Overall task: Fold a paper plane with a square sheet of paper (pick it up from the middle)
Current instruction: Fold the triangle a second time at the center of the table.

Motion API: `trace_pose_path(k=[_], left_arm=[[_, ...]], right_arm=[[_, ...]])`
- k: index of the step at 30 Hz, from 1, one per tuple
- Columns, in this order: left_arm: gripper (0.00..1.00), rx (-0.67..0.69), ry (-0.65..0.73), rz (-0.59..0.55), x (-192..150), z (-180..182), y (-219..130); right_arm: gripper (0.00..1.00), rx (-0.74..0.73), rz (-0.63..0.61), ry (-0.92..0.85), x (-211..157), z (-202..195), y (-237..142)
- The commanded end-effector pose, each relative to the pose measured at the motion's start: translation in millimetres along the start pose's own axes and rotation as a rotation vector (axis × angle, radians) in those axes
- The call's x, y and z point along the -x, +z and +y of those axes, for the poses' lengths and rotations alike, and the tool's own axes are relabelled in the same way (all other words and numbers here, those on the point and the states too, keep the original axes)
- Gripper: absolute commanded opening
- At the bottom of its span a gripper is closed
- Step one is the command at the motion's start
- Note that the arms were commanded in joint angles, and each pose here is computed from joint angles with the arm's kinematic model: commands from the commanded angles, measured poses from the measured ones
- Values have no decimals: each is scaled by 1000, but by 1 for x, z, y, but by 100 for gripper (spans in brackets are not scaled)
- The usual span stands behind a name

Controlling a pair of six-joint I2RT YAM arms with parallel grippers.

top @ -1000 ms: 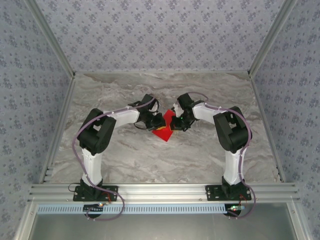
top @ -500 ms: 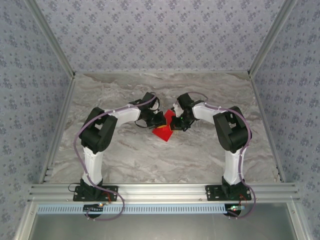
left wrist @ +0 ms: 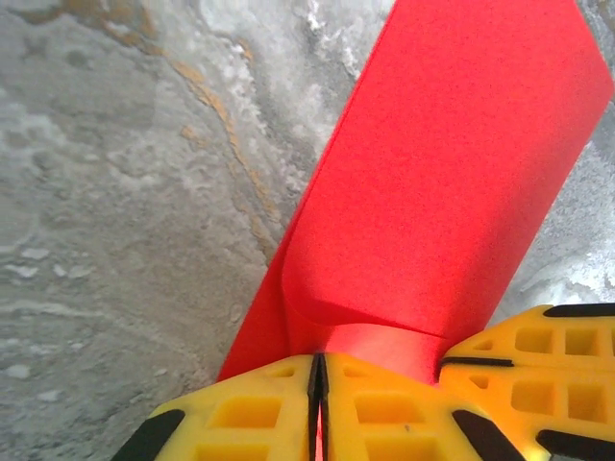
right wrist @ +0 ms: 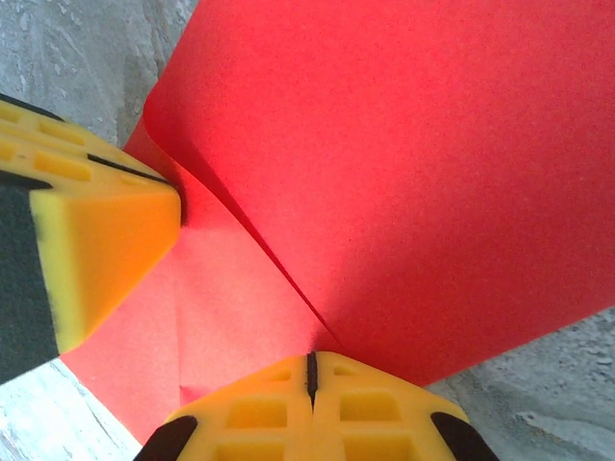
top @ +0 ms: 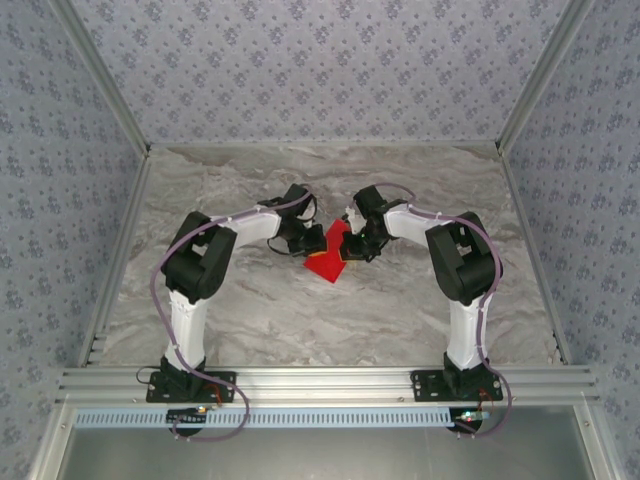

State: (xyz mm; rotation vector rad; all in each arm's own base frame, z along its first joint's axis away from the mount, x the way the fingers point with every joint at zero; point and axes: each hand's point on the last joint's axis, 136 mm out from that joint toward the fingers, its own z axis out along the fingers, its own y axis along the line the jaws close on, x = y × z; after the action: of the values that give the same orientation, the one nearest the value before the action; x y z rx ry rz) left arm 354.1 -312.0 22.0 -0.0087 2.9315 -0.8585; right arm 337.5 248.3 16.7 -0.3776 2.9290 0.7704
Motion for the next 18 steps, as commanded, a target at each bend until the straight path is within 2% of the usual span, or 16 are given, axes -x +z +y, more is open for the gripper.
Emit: trace_pose_path(k=[1,7,12,18], left_arm=[[13,106,-4,-38,16,26,-15],[13,-41,64,-64,22,-20,-40],[12,-114,90,-26,6,-40,-30],[10,-97,77,14,0,-37,-10]], right_arm=[[3,-201,144,48,-40,-51,21],[3,-186,134,44,-37,-45,21],[3,-181,138,38,-36,-42,22],[3,-177,137,36,-34,-42,23]])
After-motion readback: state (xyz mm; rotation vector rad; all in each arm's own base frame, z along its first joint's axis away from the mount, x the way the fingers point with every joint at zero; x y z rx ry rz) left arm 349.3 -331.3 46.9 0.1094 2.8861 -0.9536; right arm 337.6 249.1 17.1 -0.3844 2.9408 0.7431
